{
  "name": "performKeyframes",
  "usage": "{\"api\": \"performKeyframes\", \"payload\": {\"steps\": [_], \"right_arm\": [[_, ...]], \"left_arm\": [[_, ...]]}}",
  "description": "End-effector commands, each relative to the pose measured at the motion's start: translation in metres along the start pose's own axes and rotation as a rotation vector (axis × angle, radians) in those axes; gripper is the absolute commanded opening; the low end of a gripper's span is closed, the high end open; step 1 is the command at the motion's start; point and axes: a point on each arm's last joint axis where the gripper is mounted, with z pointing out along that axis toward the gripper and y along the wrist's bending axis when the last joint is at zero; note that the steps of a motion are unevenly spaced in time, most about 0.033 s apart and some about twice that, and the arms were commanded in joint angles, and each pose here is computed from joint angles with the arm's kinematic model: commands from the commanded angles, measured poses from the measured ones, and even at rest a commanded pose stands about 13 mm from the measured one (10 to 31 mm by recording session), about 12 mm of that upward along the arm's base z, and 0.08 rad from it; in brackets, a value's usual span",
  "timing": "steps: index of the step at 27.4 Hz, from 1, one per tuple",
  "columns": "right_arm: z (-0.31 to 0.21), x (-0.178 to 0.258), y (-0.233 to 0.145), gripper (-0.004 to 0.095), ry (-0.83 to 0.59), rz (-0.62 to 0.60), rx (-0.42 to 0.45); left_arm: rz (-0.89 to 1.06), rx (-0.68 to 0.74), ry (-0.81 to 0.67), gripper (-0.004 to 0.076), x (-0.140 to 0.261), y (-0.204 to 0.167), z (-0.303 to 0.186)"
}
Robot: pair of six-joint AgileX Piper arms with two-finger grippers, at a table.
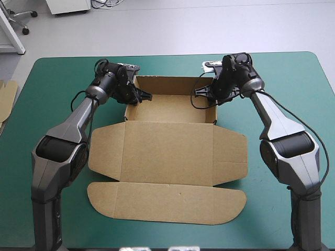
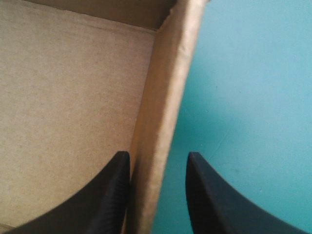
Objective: Fold the box
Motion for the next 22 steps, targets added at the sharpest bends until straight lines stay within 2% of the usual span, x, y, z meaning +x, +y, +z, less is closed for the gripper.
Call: {"api": "performKeyframes", "payload": {"steps": [1,4,18,22], "right_arm": [[-0.041,-0.005,0.002,0.0363,-0.094,-0.016,-0.002],[-0.046,-0.004,0.002,0.0363,-0.104,-0.017,-0.002],[-0.099,0.001,0.005,0.0363,-0.209,-0.026,-0.016],[-0.119,0.005,0.008,0.0363,-0.247,-0.04,-0.021]], "left_arm": [[-0.002,0.006,-0.072,0.0324,-0.006,0.0,-0.022],[0.017,0.002,-0.105,0.0348,-0.008,0.0,-0.034],[0.03,0.007,-0.203,0.0347,-0.008,-0.002,-0.085],[0.037,0.01,-0.253,0.0347,-0.006,-0.002,-0.114]]}}
